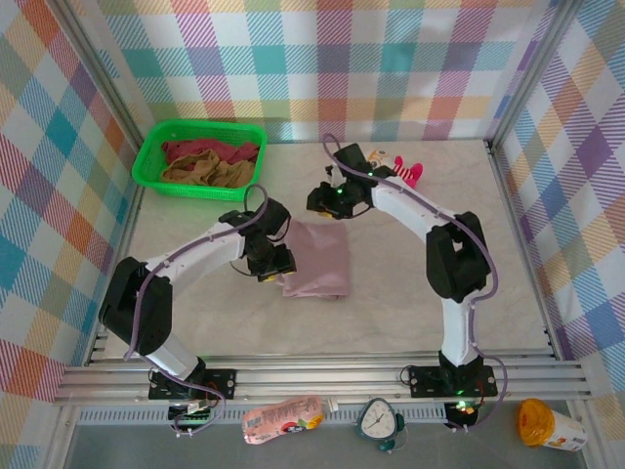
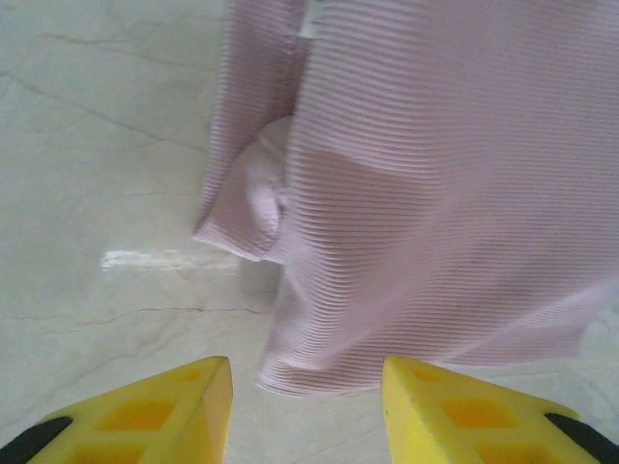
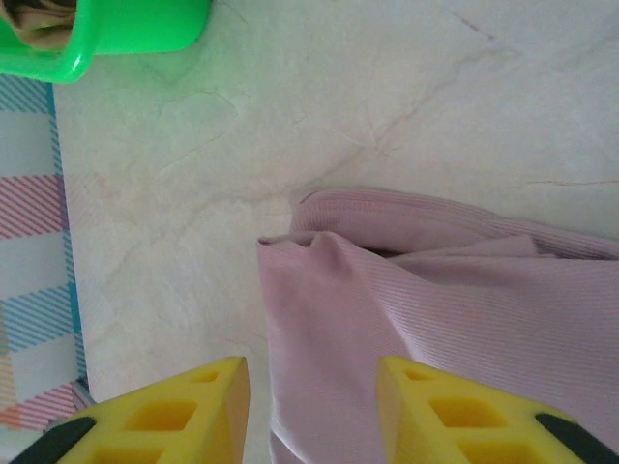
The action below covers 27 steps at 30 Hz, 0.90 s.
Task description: Fold and stack the tank tops
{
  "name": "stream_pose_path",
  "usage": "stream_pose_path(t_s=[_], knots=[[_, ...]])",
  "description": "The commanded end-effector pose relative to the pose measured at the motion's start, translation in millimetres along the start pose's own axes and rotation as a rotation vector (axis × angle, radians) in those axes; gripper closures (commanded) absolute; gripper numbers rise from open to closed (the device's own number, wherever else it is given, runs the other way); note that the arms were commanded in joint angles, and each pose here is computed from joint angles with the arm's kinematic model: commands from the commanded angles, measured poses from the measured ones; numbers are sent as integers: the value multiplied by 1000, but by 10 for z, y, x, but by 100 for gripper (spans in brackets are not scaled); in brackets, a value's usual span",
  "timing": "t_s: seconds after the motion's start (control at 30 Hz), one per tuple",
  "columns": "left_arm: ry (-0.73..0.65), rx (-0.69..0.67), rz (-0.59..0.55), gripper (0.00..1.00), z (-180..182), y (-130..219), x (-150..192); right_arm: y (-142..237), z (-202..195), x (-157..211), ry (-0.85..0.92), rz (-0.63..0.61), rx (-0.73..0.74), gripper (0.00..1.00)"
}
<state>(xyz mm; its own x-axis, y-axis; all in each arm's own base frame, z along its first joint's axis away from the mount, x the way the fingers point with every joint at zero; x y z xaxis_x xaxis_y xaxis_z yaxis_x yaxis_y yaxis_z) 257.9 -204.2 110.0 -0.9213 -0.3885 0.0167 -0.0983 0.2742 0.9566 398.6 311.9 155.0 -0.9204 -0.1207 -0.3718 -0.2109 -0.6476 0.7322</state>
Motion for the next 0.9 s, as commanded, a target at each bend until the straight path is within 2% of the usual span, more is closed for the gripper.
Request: stream_pose_path(t_s=[0.0,0.07,0.13,0.23,0.47,0.63,0.77,0.87], knots=[[-42,-25,12,56,-88,-145,-64,-196,-16,244,56,90,-86,63],[-54,-84,9,61,-24,-270,-152,-318,-55,302,49,113,-105,65],[-30,-96,45,64,39,-395,-202,-404,-138,329,54,130,-83,66],[-49,-131,40,70,92,-477,-333,-493,-276,383,63,152,-31,67],[-123,-190,82,83,118,-607,-565,-468,-590,731,37,212,78,70],[-286,-329,95,81,204,-589,-785,-279,-716,1046,1,247,112,73],[-384,-377,64,75,95,-511,-1028,-143,-759,1356,-49,282,118,73],[-416,-360,56,72,-73,-531,-1155,-64,-680,1538,-105,289,71,73]])
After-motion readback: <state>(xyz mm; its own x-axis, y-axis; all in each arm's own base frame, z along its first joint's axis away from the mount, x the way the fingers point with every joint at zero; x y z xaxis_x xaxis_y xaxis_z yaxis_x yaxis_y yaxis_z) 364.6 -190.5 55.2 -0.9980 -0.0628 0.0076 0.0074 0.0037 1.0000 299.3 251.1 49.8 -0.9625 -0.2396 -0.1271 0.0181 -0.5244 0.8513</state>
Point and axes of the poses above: each hand's point on the last joint's axis, 136 mm out from that joint toward the fingers, its own y axis back along the fingers, its own z axis along the line the jaws close on, x = y × z, the point moved 2 cm from there along y, back along the fingers, and after that the axes turned 13 degrees about y, right-handed, at the moved point
